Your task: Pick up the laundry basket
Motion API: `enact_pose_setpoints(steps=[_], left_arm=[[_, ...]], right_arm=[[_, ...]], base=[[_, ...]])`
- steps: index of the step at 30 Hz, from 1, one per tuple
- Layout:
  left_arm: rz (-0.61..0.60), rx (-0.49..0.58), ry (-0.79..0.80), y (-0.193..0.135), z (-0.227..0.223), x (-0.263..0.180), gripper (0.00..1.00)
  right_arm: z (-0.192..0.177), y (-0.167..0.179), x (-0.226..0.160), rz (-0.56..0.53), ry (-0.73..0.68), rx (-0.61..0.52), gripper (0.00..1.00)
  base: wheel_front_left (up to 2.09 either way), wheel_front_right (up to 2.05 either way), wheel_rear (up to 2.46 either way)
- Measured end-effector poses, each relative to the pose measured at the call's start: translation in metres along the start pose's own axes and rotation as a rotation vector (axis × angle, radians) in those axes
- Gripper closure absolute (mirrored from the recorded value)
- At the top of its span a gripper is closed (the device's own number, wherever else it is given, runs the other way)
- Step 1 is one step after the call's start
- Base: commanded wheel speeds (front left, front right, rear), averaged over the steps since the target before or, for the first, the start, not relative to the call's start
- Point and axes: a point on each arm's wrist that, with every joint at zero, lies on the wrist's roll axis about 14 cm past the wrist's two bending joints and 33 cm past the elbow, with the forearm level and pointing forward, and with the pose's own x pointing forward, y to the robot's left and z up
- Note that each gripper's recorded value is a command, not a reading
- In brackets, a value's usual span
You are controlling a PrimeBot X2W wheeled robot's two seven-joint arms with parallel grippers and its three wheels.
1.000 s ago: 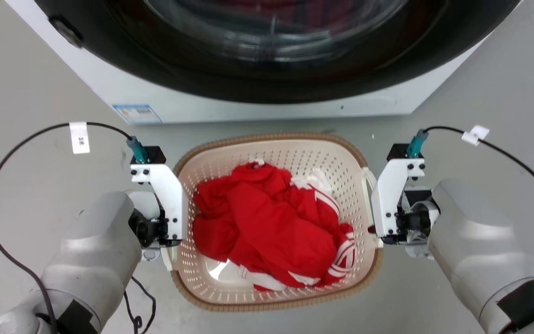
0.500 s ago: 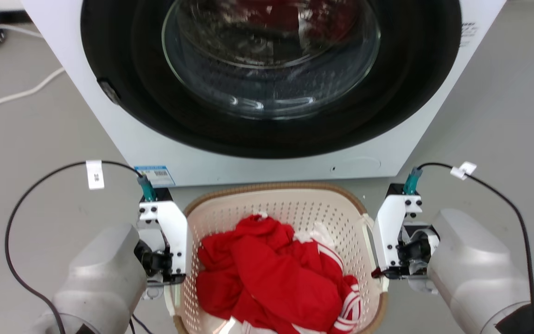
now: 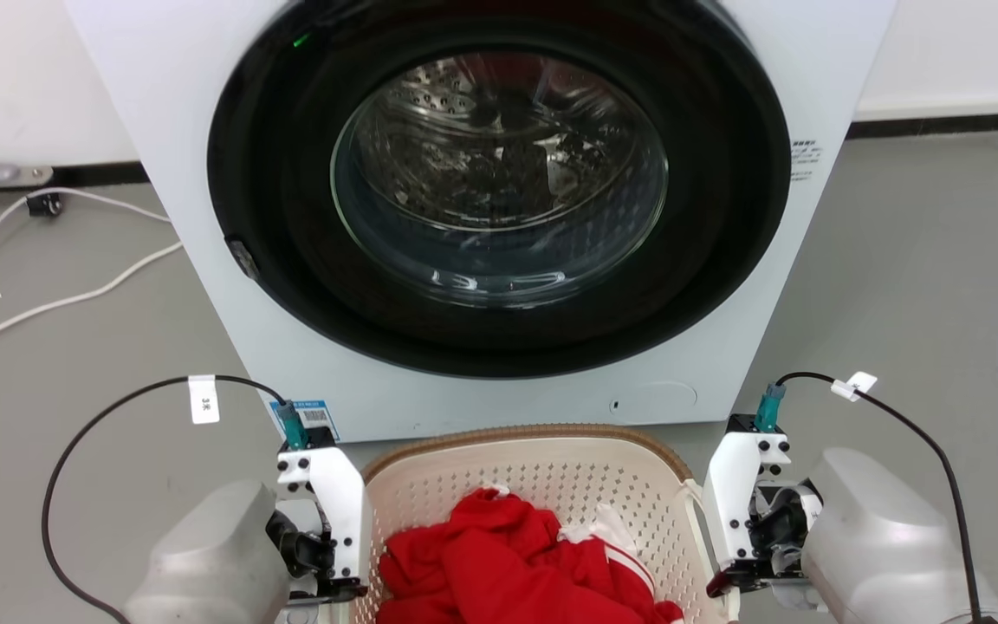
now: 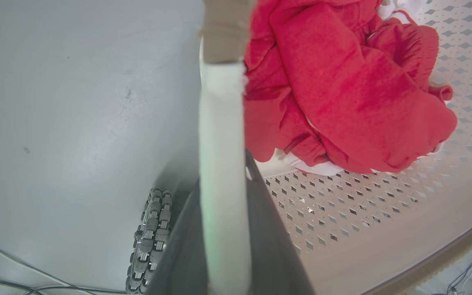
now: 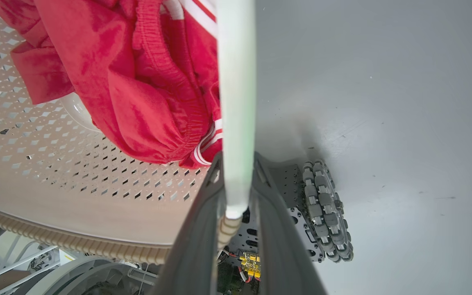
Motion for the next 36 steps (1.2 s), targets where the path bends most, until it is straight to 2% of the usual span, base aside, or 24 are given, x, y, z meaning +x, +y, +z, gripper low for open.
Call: enact_pose_setpoints(steps=[13,36], left_arm=[[-0.009,-0.029,0.015,-0.005,-0.025,-0.005,1.0],[-0.015,-0.041,0.0,-0.006,-0.024,-0.005,1.0]], right_arm=[[-0.013,0.003,-0.007,-0.004,-0.016,-0.013,1.0],[-0.011,0.002,-0.006,-0.01,-0.034,-0.018,1.0]], base=[[0.0,0.0,0.0],[0.0,0.0,0.0]])
